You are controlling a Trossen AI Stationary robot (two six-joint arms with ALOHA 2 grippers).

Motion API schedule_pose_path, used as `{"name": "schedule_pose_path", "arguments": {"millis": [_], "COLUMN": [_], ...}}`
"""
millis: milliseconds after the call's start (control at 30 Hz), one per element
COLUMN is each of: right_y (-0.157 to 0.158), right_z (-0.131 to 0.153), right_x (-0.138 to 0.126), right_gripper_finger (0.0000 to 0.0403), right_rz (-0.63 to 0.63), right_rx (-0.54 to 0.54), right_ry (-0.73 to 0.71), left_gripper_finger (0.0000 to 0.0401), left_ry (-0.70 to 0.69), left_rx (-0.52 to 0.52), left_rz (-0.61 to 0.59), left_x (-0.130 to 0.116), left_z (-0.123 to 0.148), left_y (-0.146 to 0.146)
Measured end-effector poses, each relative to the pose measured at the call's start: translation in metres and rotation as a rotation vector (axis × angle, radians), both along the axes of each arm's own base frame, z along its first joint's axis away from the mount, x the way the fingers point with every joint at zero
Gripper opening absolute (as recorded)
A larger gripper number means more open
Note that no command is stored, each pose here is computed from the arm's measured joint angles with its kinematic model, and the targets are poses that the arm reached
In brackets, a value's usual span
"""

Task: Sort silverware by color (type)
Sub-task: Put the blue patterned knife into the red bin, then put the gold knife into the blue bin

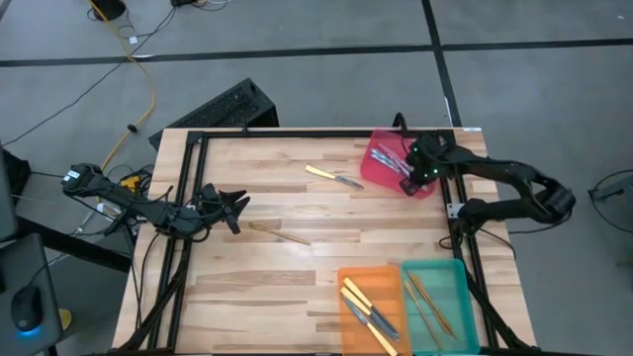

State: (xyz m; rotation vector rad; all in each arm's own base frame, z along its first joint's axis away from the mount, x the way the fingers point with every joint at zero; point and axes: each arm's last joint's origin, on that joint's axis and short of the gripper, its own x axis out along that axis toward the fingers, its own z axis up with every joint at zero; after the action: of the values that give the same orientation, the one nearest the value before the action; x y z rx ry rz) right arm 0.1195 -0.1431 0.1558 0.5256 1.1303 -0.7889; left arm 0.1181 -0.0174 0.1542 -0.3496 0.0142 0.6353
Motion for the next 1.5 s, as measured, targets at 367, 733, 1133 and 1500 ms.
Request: {"name": "schedule_pose_path", "arguments": {"millis": [367, 733, 1133, 1500], "right_y": [-0.0063, -0.0074, -0.0102, -0.0108], "right_z": [-0.0122, -0.0118, -0.0108, -0.0105], "right_x": [0.002, 0.0026, 0.0036, 0.0037], "right_gripper_finger": [0.0032, 0.0052, 0.0069, 0.0166], "right_rz": [-0.02, -0.066, -0.145, -0.169], "right_rx": [0.033, 0.024, -0.007, -0.016], "right_ry": [0.062, 0.047, 0.03, 0.027], "left_gripper_finger": [0.0122, 0.0122, 0.0122, 0.0122], "left_ry": [-0.001, -0.002, -0.002, -0.002], "left_rx": [0.007, 0.012, 0.012, 0.012], "left_rz": [0.027, 0.051, 0.051, 0.051], "left_x": [-0.0005, -0.0009, -0.0009, -0.0009], "left_z": [0.0001, 0.0002, 0.0002, 0.0002], "left_y": [0.0007, 0.0012, 0.0012, 0.0012]}}
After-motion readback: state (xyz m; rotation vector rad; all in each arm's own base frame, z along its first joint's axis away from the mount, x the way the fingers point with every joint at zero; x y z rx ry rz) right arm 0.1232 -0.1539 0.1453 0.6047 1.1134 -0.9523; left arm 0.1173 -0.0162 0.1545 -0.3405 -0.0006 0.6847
